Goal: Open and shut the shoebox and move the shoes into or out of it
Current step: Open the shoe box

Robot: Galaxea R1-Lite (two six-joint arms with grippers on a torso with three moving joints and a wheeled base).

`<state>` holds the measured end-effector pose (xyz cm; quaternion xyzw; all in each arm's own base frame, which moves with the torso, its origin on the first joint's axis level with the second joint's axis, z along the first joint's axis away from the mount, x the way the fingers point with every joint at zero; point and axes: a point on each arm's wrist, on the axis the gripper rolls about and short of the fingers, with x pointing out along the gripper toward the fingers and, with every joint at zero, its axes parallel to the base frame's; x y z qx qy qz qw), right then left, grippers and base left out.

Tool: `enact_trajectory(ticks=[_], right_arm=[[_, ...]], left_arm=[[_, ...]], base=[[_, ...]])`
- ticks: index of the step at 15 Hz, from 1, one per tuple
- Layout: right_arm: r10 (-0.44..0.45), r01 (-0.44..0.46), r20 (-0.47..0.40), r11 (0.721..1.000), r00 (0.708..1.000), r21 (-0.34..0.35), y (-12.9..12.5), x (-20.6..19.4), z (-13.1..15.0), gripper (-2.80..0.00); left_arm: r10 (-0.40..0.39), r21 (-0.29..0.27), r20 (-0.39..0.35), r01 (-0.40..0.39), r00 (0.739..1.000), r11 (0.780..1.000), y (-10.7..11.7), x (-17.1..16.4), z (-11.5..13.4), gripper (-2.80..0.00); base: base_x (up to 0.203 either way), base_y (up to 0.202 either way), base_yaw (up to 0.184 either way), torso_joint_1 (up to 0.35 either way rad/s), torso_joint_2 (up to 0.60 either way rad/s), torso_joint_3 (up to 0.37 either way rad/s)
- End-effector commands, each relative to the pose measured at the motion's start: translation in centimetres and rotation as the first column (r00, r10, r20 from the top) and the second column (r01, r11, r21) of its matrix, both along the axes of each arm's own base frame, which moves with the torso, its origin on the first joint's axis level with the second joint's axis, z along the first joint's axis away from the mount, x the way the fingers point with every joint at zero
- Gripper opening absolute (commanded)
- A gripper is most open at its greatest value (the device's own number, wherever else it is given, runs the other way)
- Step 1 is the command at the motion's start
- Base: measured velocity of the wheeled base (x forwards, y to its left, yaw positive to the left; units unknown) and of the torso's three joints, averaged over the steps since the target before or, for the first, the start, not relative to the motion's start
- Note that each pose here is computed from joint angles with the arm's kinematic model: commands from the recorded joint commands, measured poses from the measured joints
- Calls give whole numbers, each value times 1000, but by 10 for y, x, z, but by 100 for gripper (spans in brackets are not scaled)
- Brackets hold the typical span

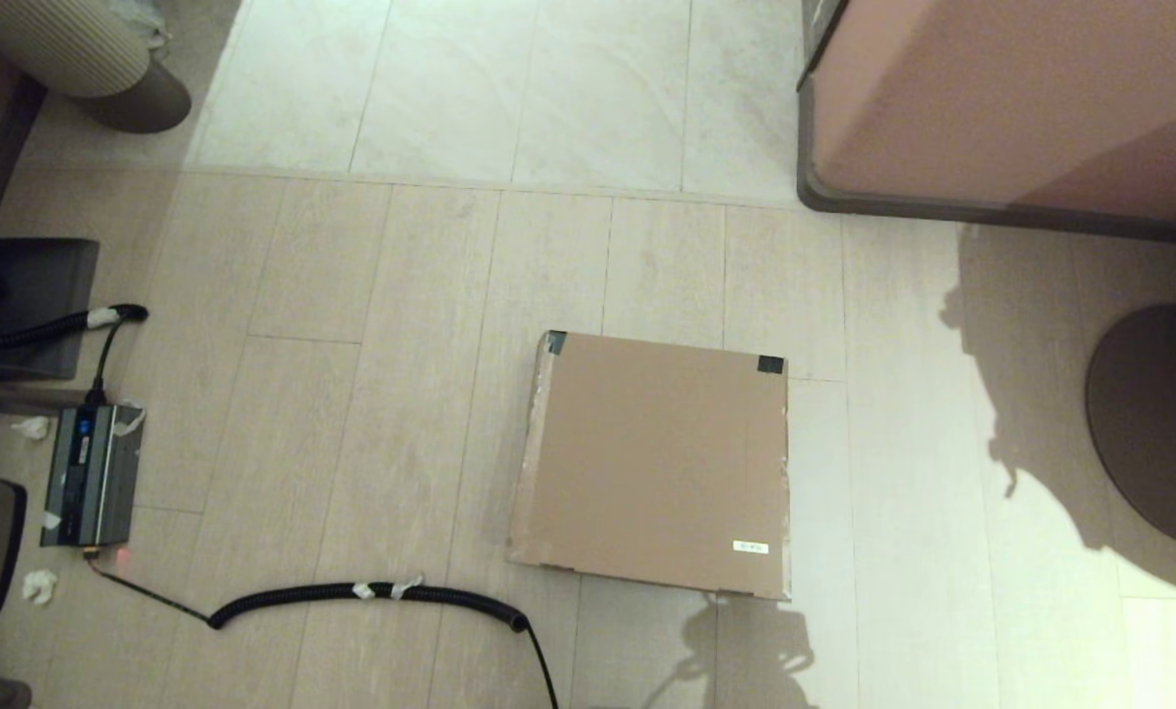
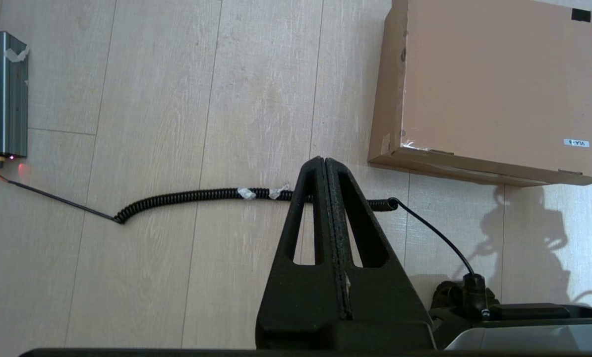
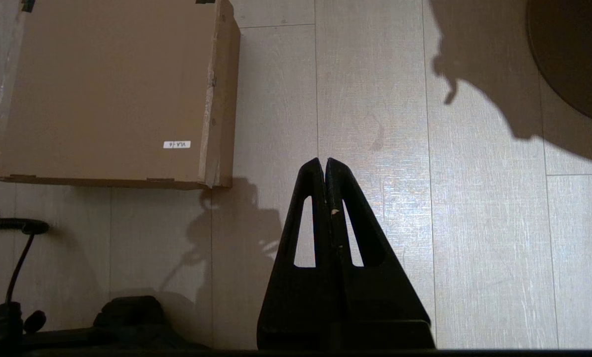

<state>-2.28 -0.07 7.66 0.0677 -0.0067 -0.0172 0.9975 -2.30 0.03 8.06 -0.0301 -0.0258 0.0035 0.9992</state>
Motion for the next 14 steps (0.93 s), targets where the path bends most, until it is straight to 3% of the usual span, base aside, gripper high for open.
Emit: enact_trajectory(ticks=[1, 4, 6, 8, 9, 10, 11, 13, 14], right_arm=[[2, -2, -1, 1000, 1000, -11, 0, 0, 0, -280], [27, -27, -6, 997, 1000, -70, 1, 0, 0, -280], [33, -33, -3, 997, 999, -72, 1, -1, 5, -280], [40, -39, 18, 999, 999, -33, 1, -4, 38, -280], [56, -55, -16, 998, 998, 17, 1, 1, 56, -280], [85, -79, -70, 994, 994, 79, 2, 12, 74, -280], [120, -102, -132, 986, 984, 135, 3, 25, 87, -280], [203, -139, -281, 963, 938, 231, 5, 65, 105, -280], [245, -154, -342, 950, 907, 272, 6, 87, 108, -280]], left_arm=[[1, 3, -17, -1, 1000, 1000, 0, 2, -5, -280], [-5, 8, -24, 5, 1000, 1000, 0, 1, -5, -280], [-7, 7, -5, 7, 1000, 1000, 0, 0, -1, -280], [-43, -17, 49, 44, 998, 999, -1, -6, 33, -280], [-83, -59, 51, 86, 995, 995, -2, -5, 57, -280], [-146, -126, 26, 148, 989, 981, -3, 2, 83, -280], [-217, -217, -17, 208, 976, 954, -4, 15, 105, -280], [-361, -410, -141, 278, 922, 869, -8, 56, 129, -280], [-419, -480, -202, 283, 885, 830, -10, 78, 132, -280]], base=[[0, 0, 0, 0, 0, 0], [0, 0, 0, 0, 0, 0], [0, 0, 0, 0, 0, 0], [0, 0, 0, 0, 0, 0], [0, 0, 0, 0, 0, 0], [0, 0, 0, 0, 0, 0], [0, 0, 0, 0, 0, 0], [0, 0, 0, 0, 0, 0], [0, 0, 0, 0, 0, 0]])
